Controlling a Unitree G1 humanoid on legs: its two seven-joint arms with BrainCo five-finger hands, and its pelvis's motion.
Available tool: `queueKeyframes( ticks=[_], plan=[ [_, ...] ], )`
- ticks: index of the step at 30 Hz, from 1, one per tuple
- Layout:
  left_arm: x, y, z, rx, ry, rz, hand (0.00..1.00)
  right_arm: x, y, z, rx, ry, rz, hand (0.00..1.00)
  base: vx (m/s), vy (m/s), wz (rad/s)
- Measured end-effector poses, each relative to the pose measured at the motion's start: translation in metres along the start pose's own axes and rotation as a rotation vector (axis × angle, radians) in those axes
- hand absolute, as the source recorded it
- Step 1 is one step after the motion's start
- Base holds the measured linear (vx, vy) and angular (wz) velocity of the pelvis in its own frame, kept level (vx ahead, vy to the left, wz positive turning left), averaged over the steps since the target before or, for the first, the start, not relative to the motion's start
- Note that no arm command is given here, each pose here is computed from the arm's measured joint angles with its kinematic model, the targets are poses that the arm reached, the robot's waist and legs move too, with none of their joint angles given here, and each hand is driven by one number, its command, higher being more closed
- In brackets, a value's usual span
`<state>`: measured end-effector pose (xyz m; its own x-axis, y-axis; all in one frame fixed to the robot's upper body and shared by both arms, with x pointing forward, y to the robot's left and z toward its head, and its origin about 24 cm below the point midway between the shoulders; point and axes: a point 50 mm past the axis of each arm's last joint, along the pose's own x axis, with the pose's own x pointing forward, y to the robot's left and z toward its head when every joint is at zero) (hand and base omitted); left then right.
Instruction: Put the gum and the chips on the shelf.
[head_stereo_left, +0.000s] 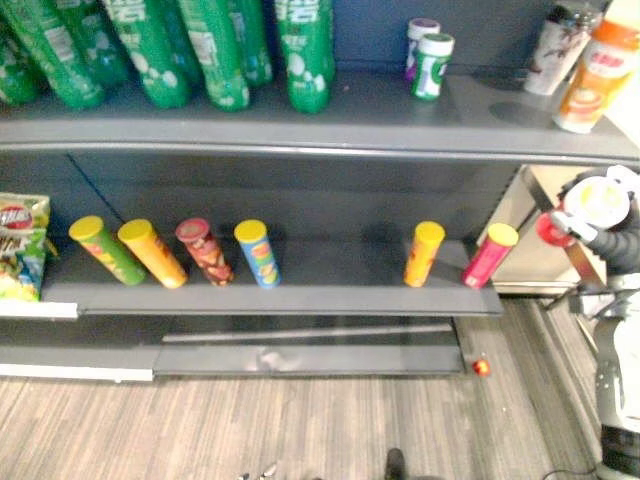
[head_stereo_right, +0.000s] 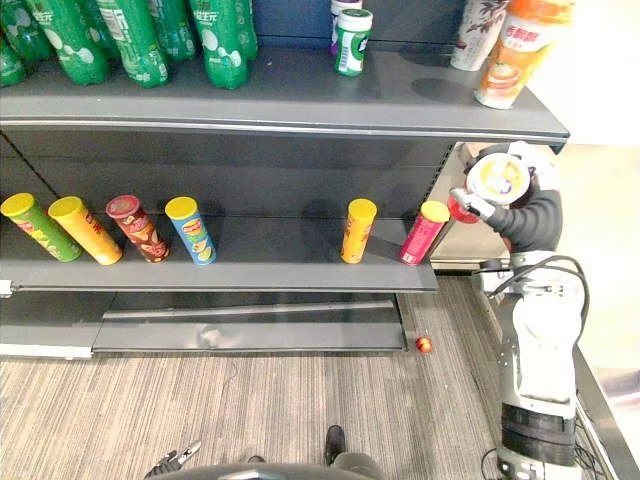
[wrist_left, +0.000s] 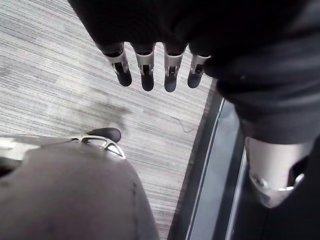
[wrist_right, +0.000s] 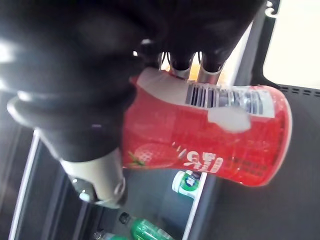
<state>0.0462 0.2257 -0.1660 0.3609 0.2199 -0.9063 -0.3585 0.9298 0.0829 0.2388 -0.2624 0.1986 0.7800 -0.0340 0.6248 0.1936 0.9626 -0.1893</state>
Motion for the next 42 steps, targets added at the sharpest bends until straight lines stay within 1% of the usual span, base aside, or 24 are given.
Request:
queueKeyframes(
  ticks=[2,4,8,10,14,19,23,30,36,42],
  plan=[
    [0.0,0.0,0.0,0.001,0.002,-0.001,0.0,0.007,-0.002,0.006,-0.002,-0.029,0.011,1.0,-0.01,-0.031,-0.1],
    [0.0,0.0,0.0,0.002,0.007,-0.002,0.0,0.025,-0.004,0.017,-0.008,-0.089,0.027,1.0,-0.04,-0.034,-0.06],
    [0.0,-0.001,-0.001,0.021,0.011,-0.009,0.0,0.047,0.002,0.018,0.033,-0.103,0.063,1.0,-0.03,-0.014,-0.03],
    [0.0,-0.001,-0.001,0.031,0.017,-0.012,0.0,0.059,0.012,0.012,0.094,-0.065,0.108,1.0,-0.02,-0.008,-0.02],
    [0.0,-0.001,-0.001,0.055,0.026,-0.019,0.0,0.088,0.033,0.008,0.161,-0.02,0.183,1.0,-0.02,-0.01,-0.02],
    [0.001,-0.002,-0.001,0.06,0.034,-0.022,0.0,0.116,0.052,0.014,0.183,-0.005,0.248,1.0,0.0,0.0,0.0],
    [0.002,-0.004,0.002,0.063,0.029,-0.026,0.0,0.134,0.06,0.017,0.183,0.008,0.23,1.0,-0.03,-0.007,0.02],
    [0.002,-0.004,0.002,0.06,0.039,-0.025,0.0,0.154,0.073,0.018,0.249,0.038,0.175,1.0,-0.03,-0.011,0.0],
    [0.003,-0.007,0.006,0.033,0.032,-0.029,0.0,0.164,0.073,0.022,0.232,0.042,0.153,1.0,-0.01,-0.004,0.01],
    [0.004,-0.009,0.01,0.032,0.024,-0.033,0.0,0.168,0.084,0.01,0.23,0.118,0.138,1.0,0.0,0.0,0.02]
  ],
)
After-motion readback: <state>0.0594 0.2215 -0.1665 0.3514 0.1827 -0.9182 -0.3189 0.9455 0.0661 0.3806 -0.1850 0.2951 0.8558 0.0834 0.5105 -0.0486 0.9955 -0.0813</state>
